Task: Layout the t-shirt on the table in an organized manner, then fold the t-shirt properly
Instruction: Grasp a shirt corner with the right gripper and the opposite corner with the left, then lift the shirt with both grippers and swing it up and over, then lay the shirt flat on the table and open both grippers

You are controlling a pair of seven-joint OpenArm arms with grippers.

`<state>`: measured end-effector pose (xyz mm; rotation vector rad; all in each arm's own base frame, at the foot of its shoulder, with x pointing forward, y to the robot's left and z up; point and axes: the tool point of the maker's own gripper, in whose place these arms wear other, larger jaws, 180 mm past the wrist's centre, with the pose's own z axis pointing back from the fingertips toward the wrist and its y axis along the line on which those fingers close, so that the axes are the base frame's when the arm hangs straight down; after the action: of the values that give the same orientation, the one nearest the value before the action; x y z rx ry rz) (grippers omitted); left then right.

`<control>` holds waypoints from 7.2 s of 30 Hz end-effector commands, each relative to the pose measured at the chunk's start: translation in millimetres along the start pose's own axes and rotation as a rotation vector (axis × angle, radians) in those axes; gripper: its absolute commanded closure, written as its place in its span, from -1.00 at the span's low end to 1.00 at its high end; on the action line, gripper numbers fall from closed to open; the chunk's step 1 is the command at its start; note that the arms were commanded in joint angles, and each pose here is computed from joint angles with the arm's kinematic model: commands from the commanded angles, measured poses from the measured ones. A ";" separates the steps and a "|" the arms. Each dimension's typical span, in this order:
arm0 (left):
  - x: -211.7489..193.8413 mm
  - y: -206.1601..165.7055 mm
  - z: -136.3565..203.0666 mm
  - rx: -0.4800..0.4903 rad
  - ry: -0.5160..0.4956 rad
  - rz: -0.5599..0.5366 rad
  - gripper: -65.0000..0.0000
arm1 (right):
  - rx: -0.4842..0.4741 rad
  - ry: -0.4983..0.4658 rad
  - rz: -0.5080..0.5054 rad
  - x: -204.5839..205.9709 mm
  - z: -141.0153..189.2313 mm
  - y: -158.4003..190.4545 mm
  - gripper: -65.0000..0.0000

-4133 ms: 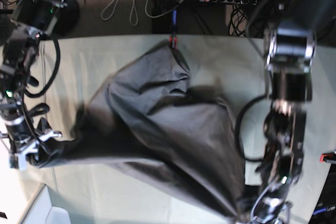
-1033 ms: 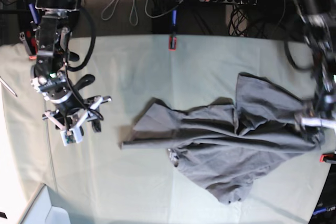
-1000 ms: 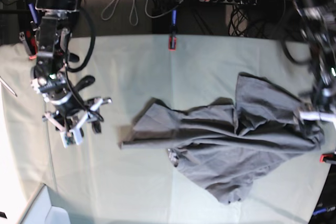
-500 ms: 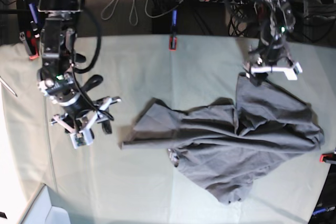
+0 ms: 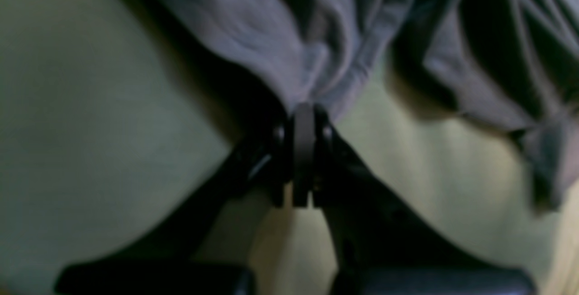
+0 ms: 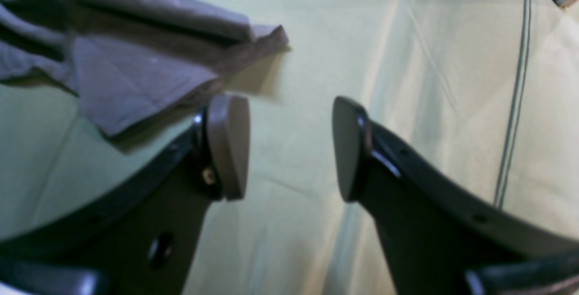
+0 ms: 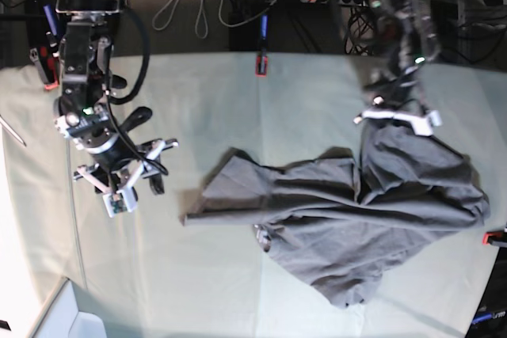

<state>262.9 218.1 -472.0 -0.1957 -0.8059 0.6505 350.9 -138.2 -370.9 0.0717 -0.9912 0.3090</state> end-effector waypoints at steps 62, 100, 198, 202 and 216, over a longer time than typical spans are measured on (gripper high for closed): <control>270.3 167.7 173.5 0.409 -0.687 -0.075 1.00 | 0.477 0.263 -0.135 -94.4 -17.4 229.8 0.61; 502.1 -344.8 193.5 -0.501 -1.065 -0.336 1.00 | -0.296 -0.823 0.146 394.1 106.2 -134.4 1.00; 407.1 -200.2 3.4 -0.255 -0.640 -0.063 0.65 | 0.145 -0.802 -0.601 316.9 -50.2 -162.8 0.66; 399.9 -205.6 -2.5 -0.256 -0.621 -0.087 0.06 | 0.142 -0.796 -0.621 299.2 -57.9 -154.8 0.23; 396.9 -202.3 -4.1 -0.247 -0.645 -0.090 -0.14 | 0.115 -0.715 -0.640 251.1 -70.4 -155.1 -0.35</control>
<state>558.9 291.0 -186.4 -0.1804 -1.4234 0.5363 570.4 -207.3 -232.1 0.6046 -1.4779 -0.2841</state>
